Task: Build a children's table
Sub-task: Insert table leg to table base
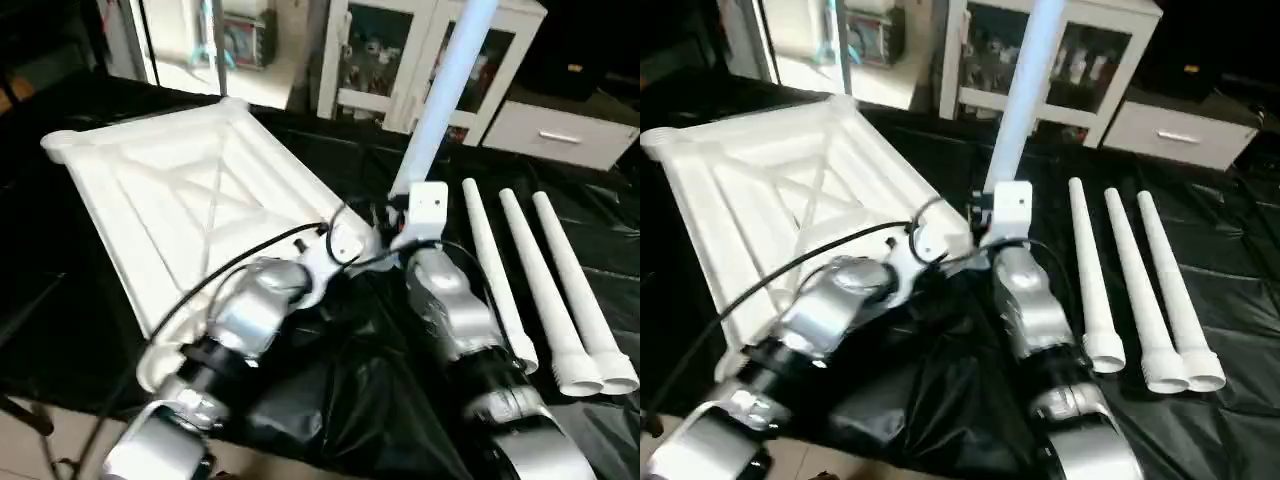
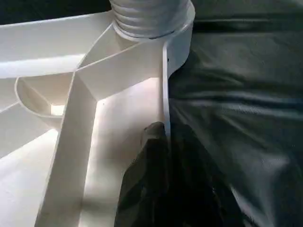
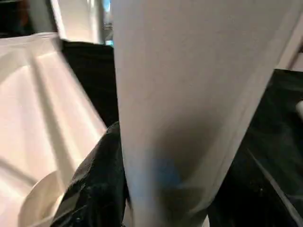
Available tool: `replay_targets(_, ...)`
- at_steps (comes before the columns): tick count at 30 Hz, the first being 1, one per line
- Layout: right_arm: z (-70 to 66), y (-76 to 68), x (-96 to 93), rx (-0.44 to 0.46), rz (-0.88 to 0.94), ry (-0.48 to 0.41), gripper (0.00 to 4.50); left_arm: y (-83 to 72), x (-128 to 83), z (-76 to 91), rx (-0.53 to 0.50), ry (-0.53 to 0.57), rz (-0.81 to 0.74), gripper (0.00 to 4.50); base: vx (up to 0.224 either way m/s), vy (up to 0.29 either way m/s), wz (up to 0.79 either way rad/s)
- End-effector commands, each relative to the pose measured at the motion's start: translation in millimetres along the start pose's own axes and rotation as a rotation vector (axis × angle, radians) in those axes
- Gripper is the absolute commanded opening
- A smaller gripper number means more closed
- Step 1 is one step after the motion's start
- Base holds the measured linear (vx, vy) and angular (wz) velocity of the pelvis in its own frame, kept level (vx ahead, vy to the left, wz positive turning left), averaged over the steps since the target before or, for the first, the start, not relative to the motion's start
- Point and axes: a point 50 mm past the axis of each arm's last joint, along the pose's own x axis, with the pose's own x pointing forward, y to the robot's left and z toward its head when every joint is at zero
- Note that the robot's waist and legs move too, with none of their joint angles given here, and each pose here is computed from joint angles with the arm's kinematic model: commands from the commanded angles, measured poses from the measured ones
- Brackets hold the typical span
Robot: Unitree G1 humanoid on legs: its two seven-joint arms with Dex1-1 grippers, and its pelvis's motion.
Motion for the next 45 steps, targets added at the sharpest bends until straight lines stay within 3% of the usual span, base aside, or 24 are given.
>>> replay_targets(1,-55.7,-23.8,-12.2,-0.043,-0.141,0.237,1.86,8.6,-9.3,39.9,0.045,-0.145,0.064,0.0,0.0,0.0,0.0)
replay_targets(14,-44.2,-15.9,-3.5,0.0,-0.07,0.153,1.86,18.8,-14.6,26.3,0.023,-0.086,0.099,0.0,0.0,0.0,0.0)
replay_targets(17,-35.7,-16.5,-1.8,0.017,-0.034,0.109,2.56,19.8,-15.0,25.8,0.026,-0.083,0.094,0.0,0.0,0.0,0.0)
replay_targets(25,-18.0,-20.4,-1.3,0.026,0.048,0.019,3.08,21.3,-15.4,24.1,0.032,-0.076,0.085,0.0,0.0,0.0,0.0)
replay_targets(26,-13.3,-21.6,-2.3,0.022,0.076,-0.002,3.41,22.1,-15.7,23.3,0.033,-0.074,0.084,0.0,0.0,0.0,0.0)
replay_targets(28,-8.2,-24.3,-4.3,0.017,0.103,-0.025,3.41,23.1,-16.3,22.3,0.035,-0.071,0.082,0.0,0.0,0.0,0.0)
replay_targets(31,-5.9,-25.4,-6.1,0.022,0.121,-0.036,3.82,23.7,-16.7,21.6,0.036,-0.07,0.081,0.0,0.0,0.0,0.0)
replay_targets(40,5.1,-28.1,-28.2,0.048,0.306,-0.087,4.43,25.4,-17.6,16.0,0.041,-0.056,0.065,0.0,0.0,0.0,0.0)
replay_targets(45,7.2,-34.8,-35.7,0.061,0.327,-0.087,4.43,25.6,-17.7,14.6,0.046,-0.052,0.056,0.0,0.0,0.0,0.0)
